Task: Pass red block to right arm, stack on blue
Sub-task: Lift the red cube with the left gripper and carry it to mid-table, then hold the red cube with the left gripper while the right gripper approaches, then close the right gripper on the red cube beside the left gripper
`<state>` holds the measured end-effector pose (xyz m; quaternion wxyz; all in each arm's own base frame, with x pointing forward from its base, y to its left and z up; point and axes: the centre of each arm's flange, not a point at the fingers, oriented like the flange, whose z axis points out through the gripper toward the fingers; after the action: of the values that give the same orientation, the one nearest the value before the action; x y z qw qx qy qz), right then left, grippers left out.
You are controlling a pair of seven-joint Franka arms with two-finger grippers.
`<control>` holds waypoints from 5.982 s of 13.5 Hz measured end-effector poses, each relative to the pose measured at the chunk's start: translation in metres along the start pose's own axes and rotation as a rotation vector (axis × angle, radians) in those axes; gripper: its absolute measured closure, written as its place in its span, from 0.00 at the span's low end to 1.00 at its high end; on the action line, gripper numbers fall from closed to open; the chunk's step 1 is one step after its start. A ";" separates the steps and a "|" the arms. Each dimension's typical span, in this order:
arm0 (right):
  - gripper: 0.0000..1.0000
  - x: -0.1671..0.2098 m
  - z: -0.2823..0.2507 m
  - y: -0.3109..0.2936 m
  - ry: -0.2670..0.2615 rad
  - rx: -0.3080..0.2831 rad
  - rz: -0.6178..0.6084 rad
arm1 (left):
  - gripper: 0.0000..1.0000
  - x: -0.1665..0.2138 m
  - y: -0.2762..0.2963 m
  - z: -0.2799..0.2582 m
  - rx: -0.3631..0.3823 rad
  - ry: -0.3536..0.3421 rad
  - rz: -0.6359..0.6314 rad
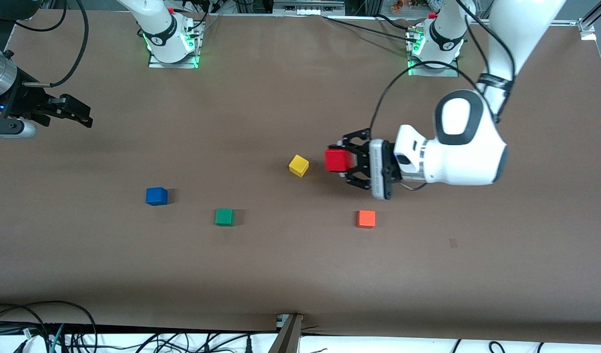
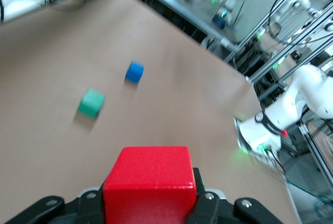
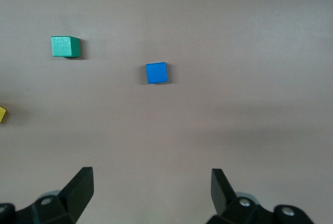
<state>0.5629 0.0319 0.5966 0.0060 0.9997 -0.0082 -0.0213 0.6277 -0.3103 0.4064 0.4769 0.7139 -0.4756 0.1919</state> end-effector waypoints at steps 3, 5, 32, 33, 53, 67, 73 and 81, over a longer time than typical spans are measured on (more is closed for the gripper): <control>0.00 0.000 0.000 0.000 0.000 0.000 0.000 | 0.44 0.005 -0.003 0.022 0.032 0.130 0.202; 0.00 0.000 0.000 0.000 0.000 0.000 0.000 | 0.44 -0.004 -0.001 0.044 0.015 0.237 0.283; 0.00 0.065 0.115 -0.050 -0.229 0.748 -0.009 | 0.44 -0.032 -0.003 0.107 0.095 0.393 0.497; 0.00 0.073 0.127 -0.056 -0.237 0.827 0.015 | 0.44 -0.032 -0.003 0.107 0.095 0.393 0.497; 0.00 0.080 0.260 -0.271 0.018 1.379 0.022 | 0.44 -0.033 -0.003 0.107 0.096 0.393 0.496; 0.00 0.034 0.252 -0.279 -0.036 1.451 0.042 | 0.44 -0.033 -0.004 0.108 0.096 0.393 0.495; 0.01 0.026 0.262 -0.284 -0.033 1.447 0.028 | 0.44 -0.033 -0.004 0.108 0.096 0.393 0.495; 0.34 0.019 0.265 -0.297 -0.015 1.450 0.034 | 0.44 -0.033 -0.004 0.108 0.096 0.392 0.495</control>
<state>0.5753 0.3255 0.3279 -0.6583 0.7517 -0.0360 -0.0173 0.5960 -0.3865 0.3299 0.4641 0.5475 -0.5242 0.4583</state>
